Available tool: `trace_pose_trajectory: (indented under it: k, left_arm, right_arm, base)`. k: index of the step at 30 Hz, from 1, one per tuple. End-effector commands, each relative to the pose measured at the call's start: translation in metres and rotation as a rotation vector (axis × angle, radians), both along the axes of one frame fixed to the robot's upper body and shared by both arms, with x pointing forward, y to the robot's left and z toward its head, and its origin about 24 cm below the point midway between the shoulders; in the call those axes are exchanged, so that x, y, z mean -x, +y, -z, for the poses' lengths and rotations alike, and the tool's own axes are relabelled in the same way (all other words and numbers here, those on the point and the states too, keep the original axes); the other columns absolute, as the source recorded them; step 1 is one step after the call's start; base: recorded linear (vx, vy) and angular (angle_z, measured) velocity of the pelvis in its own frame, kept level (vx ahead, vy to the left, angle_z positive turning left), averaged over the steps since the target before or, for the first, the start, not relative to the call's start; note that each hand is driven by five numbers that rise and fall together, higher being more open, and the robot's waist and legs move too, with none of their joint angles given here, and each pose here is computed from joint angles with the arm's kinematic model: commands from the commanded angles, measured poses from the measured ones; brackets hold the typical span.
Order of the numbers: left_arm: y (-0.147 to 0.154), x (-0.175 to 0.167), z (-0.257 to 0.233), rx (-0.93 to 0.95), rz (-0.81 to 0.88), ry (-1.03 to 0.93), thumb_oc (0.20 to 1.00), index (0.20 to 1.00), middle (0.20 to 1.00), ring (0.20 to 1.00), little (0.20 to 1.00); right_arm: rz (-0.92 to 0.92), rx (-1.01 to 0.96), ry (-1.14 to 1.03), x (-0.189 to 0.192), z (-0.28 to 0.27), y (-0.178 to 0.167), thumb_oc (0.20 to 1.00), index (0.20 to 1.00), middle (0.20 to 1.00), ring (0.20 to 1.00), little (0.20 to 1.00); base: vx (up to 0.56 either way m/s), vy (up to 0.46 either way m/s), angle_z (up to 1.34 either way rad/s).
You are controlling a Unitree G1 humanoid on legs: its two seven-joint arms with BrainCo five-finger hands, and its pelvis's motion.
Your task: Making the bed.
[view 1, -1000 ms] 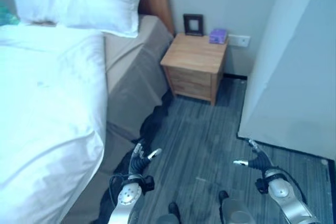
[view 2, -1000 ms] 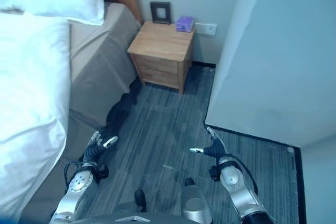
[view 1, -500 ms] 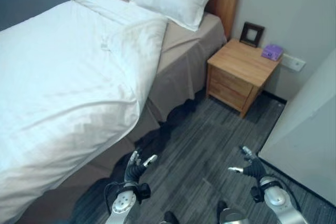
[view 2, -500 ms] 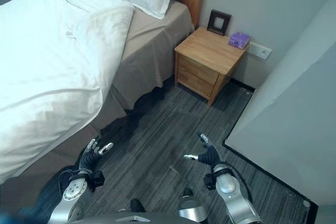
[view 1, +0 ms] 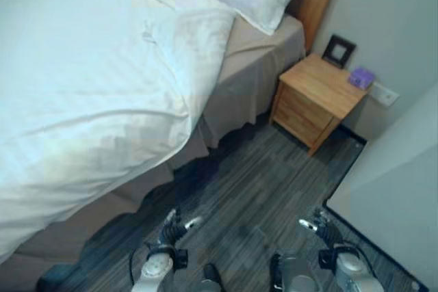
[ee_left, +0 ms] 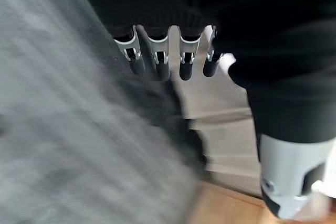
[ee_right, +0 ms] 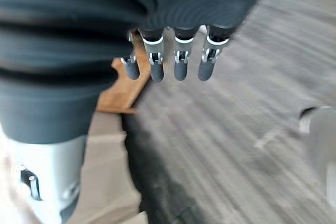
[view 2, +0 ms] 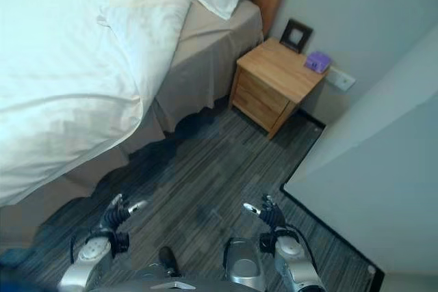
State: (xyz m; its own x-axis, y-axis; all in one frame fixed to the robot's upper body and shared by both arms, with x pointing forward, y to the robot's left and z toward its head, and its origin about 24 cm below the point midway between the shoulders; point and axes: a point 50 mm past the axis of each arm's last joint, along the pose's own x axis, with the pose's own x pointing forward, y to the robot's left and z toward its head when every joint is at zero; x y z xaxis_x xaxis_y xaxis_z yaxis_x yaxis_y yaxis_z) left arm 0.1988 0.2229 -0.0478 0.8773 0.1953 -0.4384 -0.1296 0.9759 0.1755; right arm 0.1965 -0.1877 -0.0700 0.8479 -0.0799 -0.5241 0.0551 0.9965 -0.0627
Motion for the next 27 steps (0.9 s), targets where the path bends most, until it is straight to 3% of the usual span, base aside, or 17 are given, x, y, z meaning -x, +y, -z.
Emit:
trace_pose_trajectory:
  k: [1,13,23,27]
  left_arm:
    - [-0.004,-0.019,-0.031,0.018,0.022,-0.18,1.0,1.0,1.0,1.0,1.0]
    - [-0.013,-0.023,-0.06,0.123,0.016,-0.357,1.0,1.0,1.0,1.0,1.0]
    - [0.005,-0.005,-0.054,0.119,-0.149,-0.35,1.0,1.0,1.0,1.0,1.0]
    - [0.011,-0.005,-0.058,0.136,-0.225,-0.371,1.0,1.0,1.0,1.0,1.0]
  right_arm:
    - [-0.006,0.047,-0.141,-0.02,-0.022,0.0,1.0,1.0,1.0,1.0,1.0]
    - [-0.083,0.279,-0.282,-0.041,-0.056,-0.022,1.0,1.0,1.0,1.0,1.0]
    - [-0.145,0.365,-0.303,-0.049,-0.066,-0.028,1.0,1.0,1.0,1.0,1.0]
    - [-0.253,0.287,-0.385,-0.06,-0.077,0.011,1.0,1.0,1.0,1.0,1.0]
  base:
    - [0.28,-0.146,0.68]
    - [0.31,-0.265,0.04]
    - [0.43,-0.05,0.09]
    - [0.55,0.115,0.26]
